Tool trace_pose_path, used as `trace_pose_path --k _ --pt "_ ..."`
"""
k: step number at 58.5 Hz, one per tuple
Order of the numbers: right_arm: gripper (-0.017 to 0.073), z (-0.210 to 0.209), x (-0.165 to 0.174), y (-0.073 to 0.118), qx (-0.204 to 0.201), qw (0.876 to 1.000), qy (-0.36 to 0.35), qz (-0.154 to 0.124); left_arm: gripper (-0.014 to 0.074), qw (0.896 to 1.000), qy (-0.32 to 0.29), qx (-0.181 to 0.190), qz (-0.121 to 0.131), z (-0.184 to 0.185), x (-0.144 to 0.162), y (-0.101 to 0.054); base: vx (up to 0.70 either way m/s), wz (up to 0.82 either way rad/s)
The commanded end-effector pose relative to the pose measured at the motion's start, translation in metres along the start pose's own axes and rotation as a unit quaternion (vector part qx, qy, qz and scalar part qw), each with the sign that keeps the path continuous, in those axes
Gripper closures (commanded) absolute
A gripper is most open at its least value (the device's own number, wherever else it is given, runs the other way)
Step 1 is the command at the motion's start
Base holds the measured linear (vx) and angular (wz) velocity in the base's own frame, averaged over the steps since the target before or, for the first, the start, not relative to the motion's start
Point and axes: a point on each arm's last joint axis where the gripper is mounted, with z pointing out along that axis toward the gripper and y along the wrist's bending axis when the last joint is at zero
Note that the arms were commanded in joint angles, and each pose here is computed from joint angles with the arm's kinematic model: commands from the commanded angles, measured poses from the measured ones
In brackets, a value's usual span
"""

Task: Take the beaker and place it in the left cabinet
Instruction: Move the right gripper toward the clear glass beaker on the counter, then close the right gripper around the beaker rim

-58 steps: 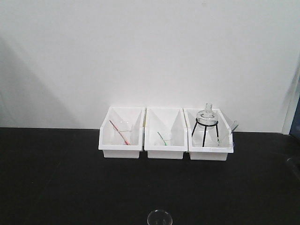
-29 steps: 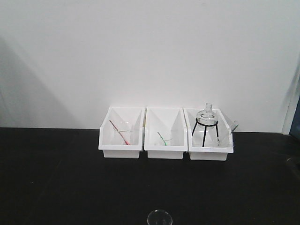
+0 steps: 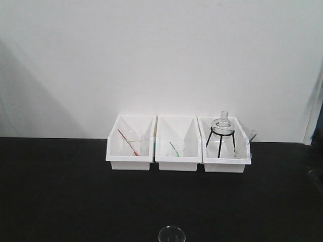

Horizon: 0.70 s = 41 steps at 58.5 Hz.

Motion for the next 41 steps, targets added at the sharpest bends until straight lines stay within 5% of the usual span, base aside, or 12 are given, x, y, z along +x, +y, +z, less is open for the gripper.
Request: trace_pose_path --k 1,6,14,23,41 --pt "-0.0074 0.017 0.006 0.018 -0.13 0.991 -0.019 -0.038 0.059 0.999 -0.048 0.006 -0.003 -0.002 -0.011 -0.001 0.0 0.0" --pt "-0.0046 0.026 0.034 0.03 -0.223 0.974 0.03 -0.025 0.059 0.999 -0.048 0.006 -0.003 -0.002 -0.011 -0.001 0.0 0.0" --pt "-0.0009 0.03 0.087 0.039 -0.319 0.94 0.118 -0.007 0.059 0.999 -0.048 0.006 -0.003 -0.002 -0.011 -0.001 0.0 0.0" --pt "0.0007 0.034 0.134 0.04 -0.34 0.928 0.147 0.026 0.059 0.999 -0.048 0.006 -0.003 -0.002 -0.011 -0.001 0.0 0.0" --pt "0.0009 0.038 0.173 0.042 -0.384 0.918 0.093 0.043 0.059 0.999 -0.048 0.006 -0.003 -0.002 -0.011 -0.001 0.0 0.0"
